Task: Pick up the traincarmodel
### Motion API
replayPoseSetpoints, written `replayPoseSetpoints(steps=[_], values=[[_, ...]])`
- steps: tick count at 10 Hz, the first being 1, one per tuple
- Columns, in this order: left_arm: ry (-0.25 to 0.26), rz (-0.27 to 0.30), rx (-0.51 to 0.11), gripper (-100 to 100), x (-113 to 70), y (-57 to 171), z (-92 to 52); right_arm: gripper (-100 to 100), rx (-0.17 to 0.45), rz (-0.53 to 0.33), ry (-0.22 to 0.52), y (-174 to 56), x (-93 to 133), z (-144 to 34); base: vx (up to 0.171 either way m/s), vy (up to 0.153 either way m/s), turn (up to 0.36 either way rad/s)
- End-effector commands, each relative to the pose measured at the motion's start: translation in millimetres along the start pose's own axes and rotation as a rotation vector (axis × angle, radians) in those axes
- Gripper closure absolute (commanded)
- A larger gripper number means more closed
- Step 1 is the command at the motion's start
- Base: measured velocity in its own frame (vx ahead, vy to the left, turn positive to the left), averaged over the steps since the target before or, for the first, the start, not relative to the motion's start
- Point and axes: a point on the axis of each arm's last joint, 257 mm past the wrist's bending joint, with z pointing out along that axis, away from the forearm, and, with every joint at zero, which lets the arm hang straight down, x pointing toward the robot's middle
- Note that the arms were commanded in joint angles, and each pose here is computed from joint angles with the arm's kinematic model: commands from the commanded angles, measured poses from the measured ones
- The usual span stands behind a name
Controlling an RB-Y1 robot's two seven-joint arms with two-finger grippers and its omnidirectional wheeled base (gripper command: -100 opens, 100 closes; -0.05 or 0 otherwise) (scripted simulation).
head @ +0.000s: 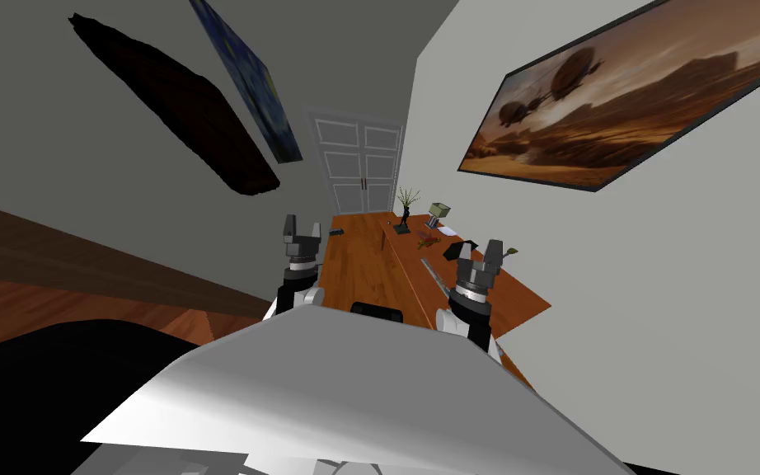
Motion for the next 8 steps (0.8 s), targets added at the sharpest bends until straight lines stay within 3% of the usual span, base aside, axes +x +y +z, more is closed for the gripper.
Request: replayPoseSetpoints(steps=[1,5,8], values=[[0.0,0.0,0.0,0,0.0,0.0,0.0,-100,0.004,-0.01,0.04,-3.1,8.6,-2.3,-0.007,0.048,0.06],[0.0,0.0,0.0,0,0.1,0.0,0.0,-100,0.02,-0.045,0.204,-17.8,49.2,-19.0,0.003,0.138,0.114],[0.0,0.0,0.0,0,0.1,0.0,0.0,-100,0.058,-0.074,0.362,-39.3,88.0,-50.0,0.045,0.179,0.157]])
